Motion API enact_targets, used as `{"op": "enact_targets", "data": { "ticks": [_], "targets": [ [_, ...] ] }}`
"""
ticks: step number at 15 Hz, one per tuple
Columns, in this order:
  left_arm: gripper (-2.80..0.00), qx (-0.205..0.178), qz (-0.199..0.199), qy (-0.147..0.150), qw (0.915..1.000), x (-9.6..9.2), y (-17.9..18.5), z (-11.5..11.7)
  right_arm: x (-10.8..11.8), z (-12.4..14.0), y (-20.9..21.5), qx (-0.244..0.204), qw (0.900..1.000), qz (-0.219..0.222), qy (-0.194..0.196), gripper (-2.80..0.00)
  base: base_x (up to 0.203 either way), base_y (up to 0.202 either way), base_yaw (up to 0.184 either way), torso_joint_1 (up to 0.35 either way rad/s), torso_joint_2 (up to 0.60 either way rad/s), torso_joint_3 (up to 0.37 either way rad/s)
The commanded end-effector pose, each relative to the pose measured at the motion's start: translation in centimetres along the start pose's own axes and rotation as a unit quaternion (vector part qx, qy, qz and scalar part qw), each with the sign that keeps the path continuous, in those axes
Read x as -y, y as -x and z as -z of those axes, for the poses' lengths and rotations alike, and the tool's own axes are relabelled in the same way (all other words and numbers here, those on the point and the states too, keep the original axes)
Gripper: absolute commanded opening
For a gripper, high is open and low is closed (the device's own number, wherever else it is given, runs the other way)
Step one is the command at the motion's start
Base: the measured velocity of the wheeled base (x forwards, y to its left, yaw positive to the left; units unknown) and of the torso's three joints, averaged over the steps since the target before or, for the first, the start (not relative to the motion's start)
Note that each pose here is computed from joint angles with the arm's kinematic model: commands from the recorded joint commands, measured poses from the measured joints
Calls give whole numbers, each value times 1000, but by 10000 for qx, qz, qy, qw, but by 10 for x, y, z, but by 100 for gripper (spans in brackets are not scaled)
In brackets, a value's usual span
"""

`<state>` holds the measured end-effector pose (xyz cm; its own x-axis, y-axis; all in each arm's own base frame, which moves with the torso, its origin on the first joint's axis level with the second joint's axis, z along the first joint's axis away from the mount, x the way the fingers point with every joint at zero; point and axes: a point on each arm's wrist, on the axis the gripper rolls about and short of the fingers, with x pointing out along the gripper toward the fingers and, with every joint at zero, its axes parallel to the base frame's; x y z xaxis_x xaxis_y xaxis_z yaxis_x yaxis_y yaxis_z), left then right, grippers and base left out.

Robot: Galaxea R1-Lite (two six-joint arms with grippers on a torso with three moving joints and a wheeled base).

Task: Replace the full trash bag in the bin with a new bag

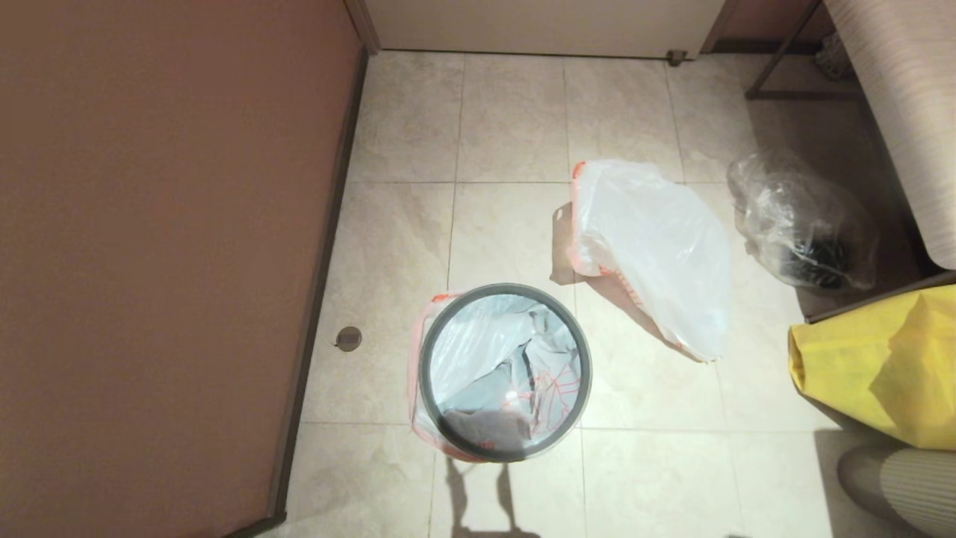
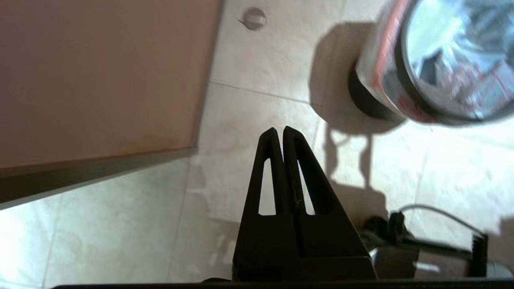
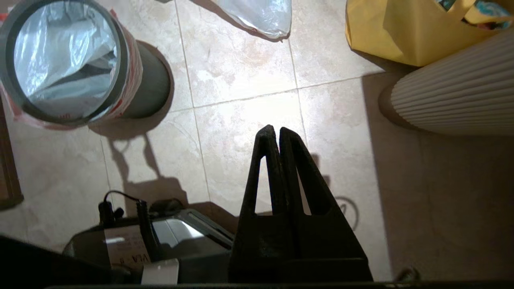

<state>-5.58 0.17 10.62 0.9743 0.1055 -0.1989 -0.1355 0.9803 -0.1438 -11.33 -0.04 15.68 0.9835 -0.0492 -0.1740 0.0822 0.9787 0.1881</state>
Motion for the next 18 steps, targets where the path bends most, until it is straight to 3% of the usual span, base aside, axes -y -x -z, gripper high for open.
{"op": "enact_targets", "data": {
  "ticks": [1,3,7,9,12,15,18],
  "targets": [
    [-280,-169,93,-52,9998,-1,-9,12,1,11,-36,388,9990,-67,-208,-280,0,0,0,0,0,0],
    [-280,99,191,-88,9997,0,-21,18,3,28,-64,444,9990,-71,-76,-280,0,0,0,0,0,0],
    [-280,600,917,-335,9934,3,-29,17,8,62,-99,553,9951,-108,808,-280,0,0,0,0,0,0],
    [-280,983,1093,-390,9884,5,-33,17,7,62,-102,816,9919,-238,941,-280,0,0,0,0,0,0],
    [-280,1024,1029,-687,9870,4,-34,18,8,62,-102,790,9924,-254,912,-280,0,0,0,0,0,0],
    [-280,962,608,-1175,9865,2,-38,24,7,62,-102,797,9924,-256,904,-280,0,0,0,0,0,0],
    [-280,756,595,-1172,9884,3,-41,23,7,62,-102,797,9924,-256,904,-280,0,0,0,0,0,0]
  ]
}}
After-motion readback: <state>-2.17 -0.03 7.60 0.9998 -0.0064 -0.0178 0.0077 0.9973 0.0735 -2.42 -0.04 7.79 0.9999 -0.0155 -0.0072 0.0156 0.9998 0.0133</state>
